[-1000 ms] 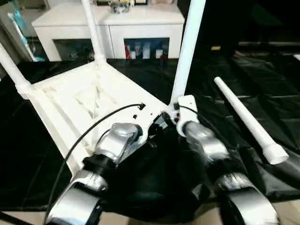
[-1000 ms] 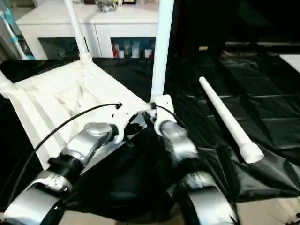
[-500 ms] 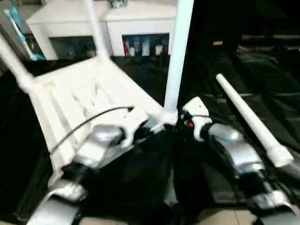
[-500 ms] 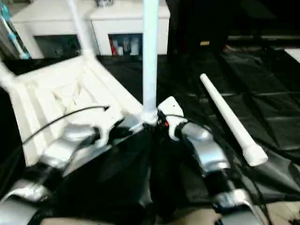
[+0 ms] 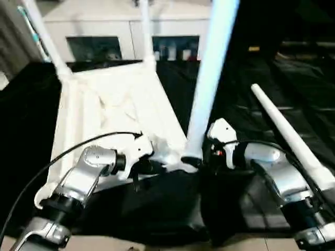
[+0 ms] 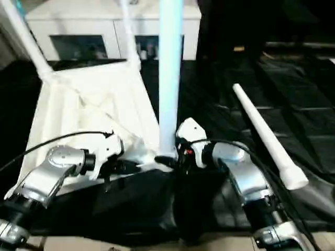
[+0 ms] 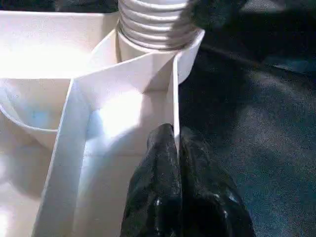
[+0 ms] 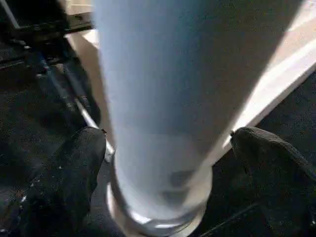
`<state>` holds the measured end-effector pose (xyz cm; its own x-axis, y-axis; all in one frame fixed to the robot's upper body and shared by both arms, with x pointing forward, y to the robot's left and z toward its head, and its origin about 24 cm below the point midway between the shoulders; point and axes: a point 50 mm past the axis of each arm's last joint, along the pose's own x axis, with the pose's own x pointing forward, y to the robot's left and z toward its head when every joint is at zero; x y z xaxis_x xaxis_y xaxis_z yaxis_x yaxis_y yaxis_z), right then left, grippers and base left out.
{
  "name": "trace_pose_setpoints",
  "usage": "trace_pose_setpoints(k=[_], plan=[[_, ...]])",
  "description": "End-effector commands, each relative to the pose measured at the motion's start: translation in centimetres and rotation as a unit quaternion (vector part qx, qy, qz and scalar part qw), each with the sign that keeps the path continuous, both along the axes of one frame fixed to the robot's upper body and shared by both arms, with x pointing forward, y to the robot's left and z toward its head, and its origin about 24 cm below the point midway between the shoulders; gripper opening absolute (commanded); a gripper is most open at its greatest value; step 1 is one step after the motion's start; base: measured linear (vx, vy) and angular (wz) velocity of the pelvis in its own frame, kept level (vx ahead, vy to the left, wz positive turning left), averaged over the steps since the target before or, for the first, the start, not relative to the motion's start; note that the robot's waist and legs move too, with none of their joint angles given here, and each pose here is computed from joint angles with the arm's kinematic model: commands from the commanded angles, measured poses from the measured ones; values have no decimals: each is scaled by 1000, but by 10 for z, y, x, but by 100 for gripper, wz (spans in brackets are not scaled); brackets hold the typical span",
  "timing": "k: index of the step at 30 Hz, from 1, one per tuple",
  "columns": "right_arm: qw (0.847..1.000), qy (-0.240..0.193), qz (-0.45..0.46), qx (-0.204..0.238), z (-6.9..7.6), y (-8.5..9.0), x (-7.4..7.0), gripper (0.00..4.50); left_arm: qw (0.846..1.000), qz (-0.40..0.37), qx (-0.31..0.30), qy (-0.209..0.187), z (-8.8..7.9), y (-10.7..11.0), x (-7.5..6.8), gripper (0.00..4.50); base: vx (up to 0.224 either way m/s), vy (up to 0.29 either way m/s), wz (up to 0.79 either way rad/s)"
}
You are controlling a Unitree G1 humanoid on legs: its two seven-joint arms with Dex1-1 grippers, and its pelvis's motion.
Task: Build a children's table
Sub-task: Rotate leg to tighten
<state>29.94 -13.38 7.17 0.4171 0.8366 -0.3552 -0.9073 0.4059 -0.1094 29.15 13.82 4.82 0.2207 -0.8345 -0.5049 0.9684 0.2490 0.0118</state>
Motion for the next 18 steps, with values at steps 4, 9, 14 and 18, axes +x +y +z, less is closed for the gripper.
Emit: trace_pose_setpoints(k=[4, 9, 14, 18], plan=[[1000, 4, 21, -5, -4, 0, -3, 412, 1000, -26, -12, -3, 5, -7, -2, 0, 0, 0, 0], [1000, 14, 7, 7, -8, -2, 0, 368, 1000, -28, -13, -3, 5, -8, -2, 0, 0, 0, 0], [1000, 18, 3, 9, -11, -1, 1, 323, 1000, -29, -13, -2, 5, -9, -1, 0, 0, 0, 0], [1000, 17, 2, 5, -12, -1, 2, 285, 999, -30, -12, -1, 5, -9, -1, 0, 0, 0, 0]])
